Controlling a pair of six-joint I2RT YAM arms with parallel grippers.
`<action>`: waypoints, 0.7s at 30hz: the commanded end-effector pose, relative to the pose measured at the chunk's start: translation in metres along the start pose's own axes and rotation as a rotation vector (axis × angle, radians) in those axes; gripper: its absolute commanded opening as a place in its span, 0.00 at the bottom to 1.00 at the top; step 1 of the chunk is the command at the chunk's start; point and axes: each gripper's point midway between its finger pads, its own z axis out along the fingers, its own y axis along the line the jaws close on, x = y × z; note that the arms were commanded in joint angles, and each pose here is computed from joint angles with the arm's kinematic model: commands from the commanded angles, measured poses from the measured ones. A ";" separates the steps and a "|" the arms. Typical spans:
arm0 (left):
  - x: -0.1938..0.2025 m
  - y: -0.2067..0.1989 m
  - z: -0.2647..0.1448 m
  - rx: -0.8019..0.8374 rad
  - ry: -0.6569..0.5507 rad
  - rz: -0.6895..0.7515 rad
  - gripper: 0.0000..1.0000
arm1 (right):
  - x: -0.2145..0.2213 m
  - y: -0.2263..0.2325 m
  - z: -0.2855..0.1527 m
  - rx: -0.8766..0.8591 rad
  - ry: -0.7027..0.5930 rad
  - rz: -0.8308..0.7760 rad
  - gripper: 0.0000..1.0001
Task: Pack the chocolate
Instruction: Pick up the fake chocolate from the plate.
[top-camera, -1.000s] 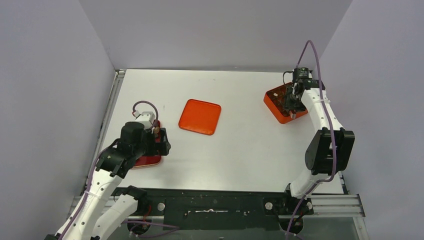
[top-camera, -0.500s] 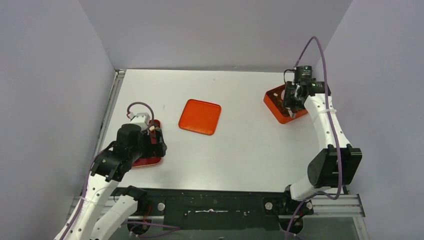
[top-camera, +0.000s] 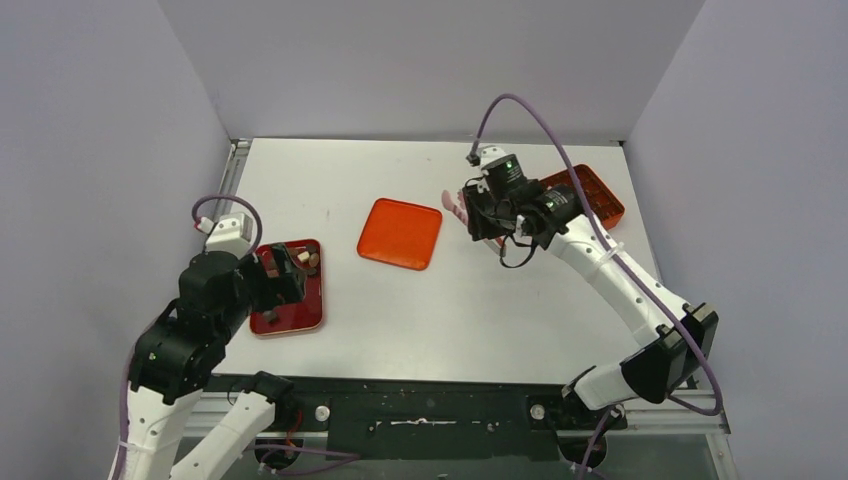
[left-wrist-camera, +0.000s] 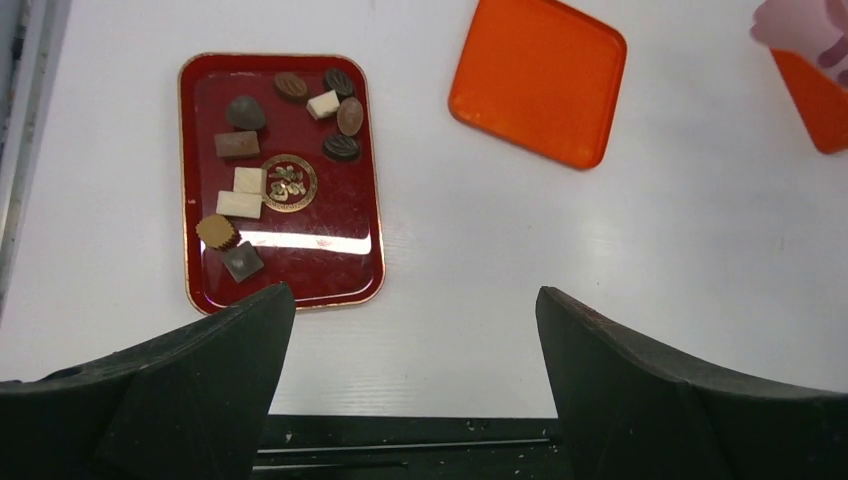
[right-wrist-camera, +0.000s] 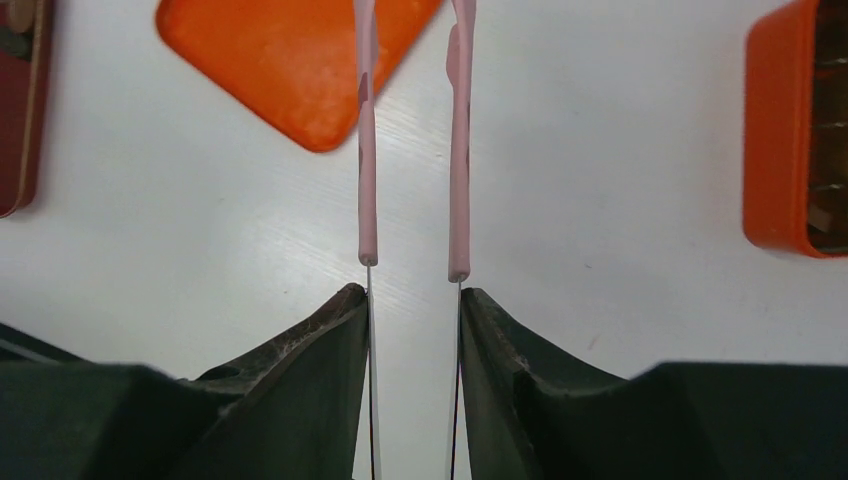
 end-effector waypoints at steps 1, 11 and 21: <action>-0.030 0.007 -0.026 -0.028 -0.122 -0.049 0.89 | -0.027 0.053 -0.005 -0.106 -0.140 -0.022 0.36; -0.056 0.016 -0.056 -0.051 -0.242 -0.077 0.90 | -0.008 0.176 0.028 -0.272 -0.115 -0.217 0.35; -0.077 0.029 -0.090 -0.086 -0.363 -0.139 0.92 | 0.012 0.284 0.057 -0.395 -0.113 -0.460 0.36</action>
